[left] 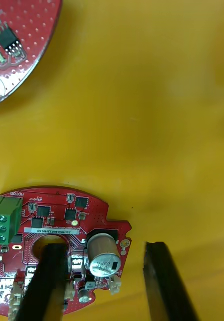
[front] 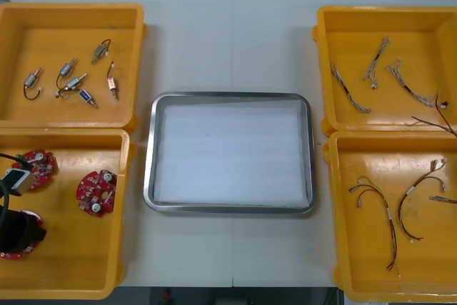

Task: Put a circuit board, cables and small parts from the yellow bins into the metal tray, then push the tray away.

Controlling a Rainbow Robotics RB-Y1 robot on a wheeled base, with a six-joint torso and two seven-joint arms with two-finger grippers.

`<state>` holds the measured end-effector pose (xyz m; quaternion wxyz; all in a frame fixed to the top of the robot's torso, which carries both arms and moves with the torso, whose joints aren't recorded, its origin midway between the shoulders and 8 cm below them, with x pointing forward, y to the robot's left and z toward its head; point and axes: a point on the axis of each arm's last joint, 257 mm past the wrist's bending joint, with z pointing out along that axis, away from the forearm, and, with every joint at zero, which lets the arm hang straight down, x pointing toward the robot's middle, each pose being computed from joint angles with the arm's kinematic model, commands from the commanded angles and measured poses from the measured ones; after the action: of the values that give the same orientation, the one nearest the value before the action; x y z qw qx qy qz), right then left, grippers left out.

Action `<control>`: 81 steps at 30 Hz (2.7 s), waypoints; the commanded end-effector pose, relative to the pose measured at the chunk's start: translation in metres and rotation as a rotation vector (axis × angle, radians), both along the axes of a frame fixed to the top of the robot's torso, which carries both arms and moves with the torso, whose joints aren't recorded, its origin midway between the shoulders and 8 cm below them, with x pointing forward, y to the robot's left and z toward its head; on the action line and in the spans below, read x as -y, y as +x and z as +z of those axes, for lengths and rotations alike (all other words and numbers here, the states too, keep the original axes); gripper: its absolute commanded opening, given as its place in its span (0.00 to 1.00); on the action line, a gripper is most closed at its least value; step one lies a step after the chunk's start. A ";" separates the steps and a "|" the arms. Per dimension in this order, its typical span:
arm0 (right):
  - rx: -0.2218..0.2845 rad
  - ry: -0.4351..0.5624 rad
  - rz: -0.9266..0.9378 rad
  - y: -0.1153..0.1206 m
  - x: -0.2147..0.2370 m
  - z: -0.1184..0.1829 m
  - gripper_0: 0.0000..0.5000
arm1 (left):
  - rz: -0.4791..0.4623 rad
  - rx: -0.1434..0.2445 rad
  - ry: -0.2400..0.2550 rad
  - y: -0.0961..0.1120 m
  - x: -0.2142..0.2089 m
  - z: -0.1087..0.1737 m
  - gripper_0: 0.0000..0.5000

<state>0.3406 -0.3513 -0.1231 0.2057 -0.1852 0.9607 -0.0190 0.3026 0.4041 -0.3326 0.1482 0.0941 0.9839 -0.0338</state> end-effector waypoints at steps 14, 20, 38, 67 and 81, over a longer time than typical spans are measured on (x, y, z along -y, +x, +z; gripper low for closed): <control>0.009 -0.110 0.293 0.011 -0.060 0.003 0.00 | -0.114 0.002 0.088 -0.010 -0.018 -0.006 0.00; -0.009 -0.110 0.310 0.008 -0.065 -0.002 0.00 | -0.132 0.057 0.095 0.003 -0.015 0.010 0.00; -0.014 -0.107 0.307 0.007 -0.065 -0.003 0.00 | -0.108 0.137 0.160 0.008 0.005 0.104 0.00; -0.014 -0.107 0.307 0.007 -0.065 -0.003 0.00 | 0.059 0.188 -0.079 0.047 0.164 0.170 0.00; -0.014 -0.107 0.307 0.007 -0.065 -0.003 0.00 | 0.199 0.180 -0.162 0.058 0.237 0.171 0.00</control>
<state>0.3470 -0.2928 -0.1342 0.1807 -0.3239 0.9282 -0.0304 0.3584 0.1945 -0.1709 0.2232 -0.0457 0.9700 -0.0844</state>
